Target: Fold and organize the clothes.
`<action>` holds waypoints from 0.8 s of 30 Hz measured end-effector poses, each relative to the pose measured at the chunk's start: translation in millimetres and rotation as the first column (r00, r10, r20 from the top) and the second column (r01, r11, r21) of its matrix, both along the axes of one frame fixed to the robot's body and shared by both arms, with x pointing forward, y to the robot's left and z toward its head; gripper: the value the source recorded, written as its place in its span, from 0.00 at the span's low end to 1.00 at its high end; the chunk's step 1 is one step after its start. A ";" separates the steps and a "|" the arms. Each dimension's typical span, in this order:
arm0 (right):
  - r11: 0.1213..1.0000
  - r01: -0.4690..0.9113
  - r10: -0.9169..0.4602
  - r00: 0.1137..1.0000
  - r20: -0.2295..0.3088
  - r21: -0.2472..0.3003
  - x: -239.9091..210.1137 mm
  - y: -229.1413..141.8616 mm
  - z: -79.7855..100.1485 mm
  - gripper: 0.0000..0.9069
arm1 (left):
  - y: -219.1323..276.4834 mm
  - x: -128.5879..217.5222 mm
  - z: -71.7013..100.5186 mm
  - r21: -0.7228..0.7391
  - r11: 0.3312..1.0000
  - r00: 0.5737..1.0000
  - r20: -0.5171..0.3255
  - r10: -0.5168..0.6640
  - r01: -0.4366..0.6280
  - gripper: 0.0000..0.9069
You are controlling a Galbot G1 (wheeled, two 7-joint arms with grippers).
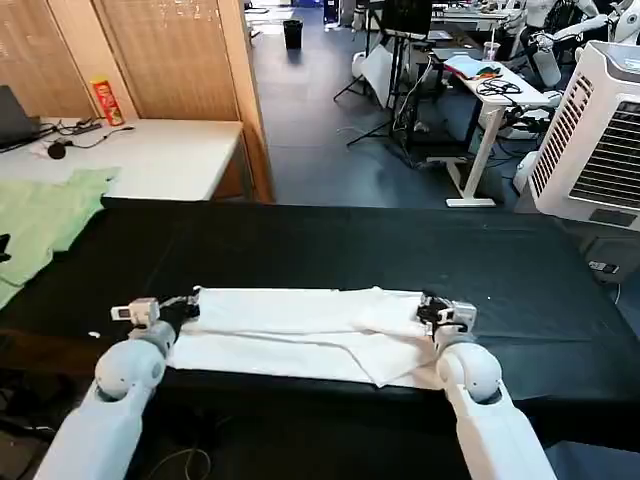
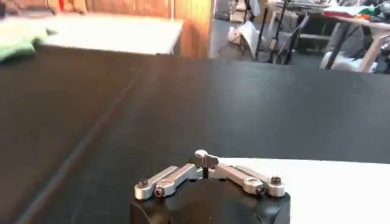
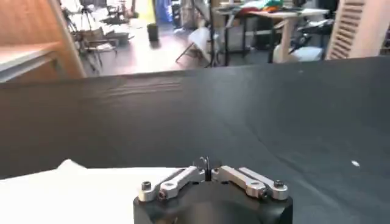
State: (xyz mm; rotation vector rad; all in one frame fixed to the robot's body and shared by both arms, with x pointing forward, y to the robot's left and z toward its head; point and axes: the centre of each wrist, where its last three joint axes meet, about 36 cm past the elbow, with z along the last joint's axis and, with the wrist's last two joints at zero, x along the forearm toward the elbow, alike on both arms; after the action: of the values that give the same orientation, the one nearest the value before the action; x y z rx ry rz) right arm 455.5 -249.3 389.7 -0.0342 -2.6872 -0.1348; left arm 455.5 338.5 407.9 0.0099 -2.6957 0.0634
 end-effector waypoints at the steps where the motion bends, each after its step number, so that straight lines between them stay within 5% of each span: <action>1: 1.000 -0.007 0.007 1.000 0.002 0.001 -1.3 -1.0 0.7 0.97 | 0.1 0.0 0.5 0.000 1.000 1.000 0.007 -0.007 0.007 0.97; 18: 0.999 -0.041 0.042 0.993 0.112 -0.009 -49.4 -26.6 55.4 0.97 | 28.6 -5.7 29.4 -0.085 0.995 0.996 0.070 0.052 -0.046 0.97; 24: 0.997 -0.075 0.074 0.986 0.147 0.002 -71.5 -25.6 72.8 0.97 | 11.7 -46.9 15.9 -0.119 0.993 0.999 0.042 0.024 -0.019 0.97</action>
State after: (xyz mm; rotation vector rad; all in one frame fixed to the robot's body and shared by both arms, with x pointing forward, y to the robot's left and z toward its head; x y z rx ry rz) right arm 384.1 -274.8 462.5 0.0818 -2.8306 -0.1284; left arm 408.6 350.2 423.9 0.0011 -2.7309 0.2327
